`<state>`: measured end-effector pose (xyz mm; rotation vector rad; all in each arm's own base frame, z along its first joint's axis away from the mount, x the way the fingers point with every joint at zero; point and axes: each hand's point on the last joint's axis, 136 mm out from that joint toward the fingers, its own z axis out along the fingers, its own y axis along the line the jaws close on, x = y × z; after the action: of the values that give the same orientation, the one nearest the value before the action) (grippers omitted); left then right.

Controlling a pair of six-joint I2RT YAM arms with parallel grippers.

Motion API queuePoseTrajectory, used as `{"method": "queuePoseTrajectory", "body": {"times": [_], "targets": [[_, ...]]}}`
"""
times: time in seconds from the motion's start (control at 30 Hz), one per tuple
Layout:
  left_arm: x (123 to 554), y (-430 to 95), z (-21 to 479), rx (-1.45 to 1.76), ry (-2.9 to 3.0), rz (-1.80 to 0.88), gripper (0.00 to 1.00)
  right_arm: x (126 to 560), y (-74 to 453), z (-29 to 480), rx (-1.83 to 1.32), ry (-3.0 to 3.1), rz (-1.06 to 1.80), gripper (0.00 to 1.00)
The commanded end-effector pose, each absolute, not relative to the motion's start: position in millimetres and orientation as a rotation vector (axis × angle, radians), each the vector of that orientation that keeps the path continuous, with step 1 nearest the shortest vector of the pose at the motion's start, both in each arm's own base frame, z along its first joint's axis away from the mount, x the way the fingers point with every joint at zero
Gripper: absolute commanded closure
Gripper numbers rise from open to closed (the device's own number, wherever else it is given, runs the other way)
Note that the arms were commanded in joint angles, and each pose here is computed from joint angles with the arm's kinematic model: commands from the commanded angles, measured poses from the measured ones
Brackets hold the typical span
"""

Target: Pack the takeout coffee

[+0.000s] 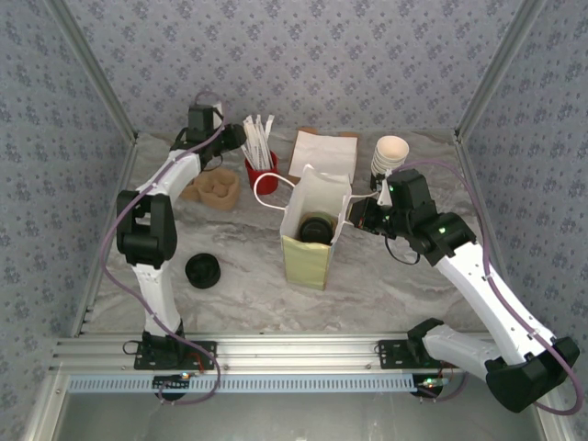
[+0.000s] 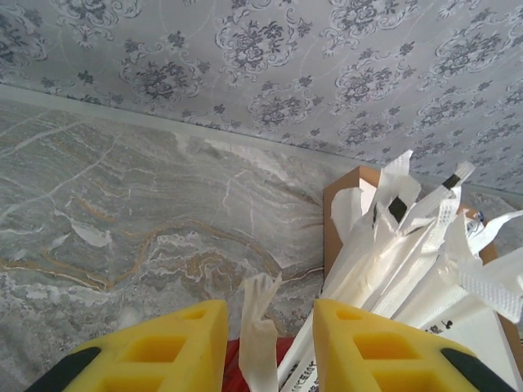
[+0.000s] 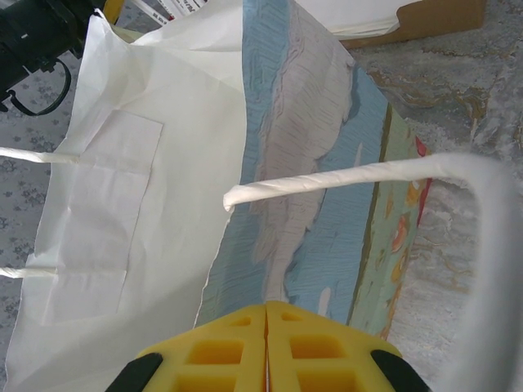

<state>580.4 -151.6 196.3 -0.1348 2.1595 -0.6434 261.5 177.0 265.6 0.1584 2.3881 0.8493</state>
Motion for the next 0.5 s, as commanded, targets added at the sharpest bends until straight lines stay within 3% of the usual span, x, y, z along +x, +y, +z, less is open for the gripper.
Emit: {"method": "queuePoseTrajectory", "body": {"times": [0.0,0.47], "targets": [[585.2,-151.0,194.1,-0.105,2.169,-0.644,0.68,263.0,177.3,269.1,0.131,2.375,0.852,0.90],[573.3,-146.7,221.1,-0.079,2.128,-0.621,0.88,264.5,175.3,266.2,0.138,2.379,0.845,0.89]]}}
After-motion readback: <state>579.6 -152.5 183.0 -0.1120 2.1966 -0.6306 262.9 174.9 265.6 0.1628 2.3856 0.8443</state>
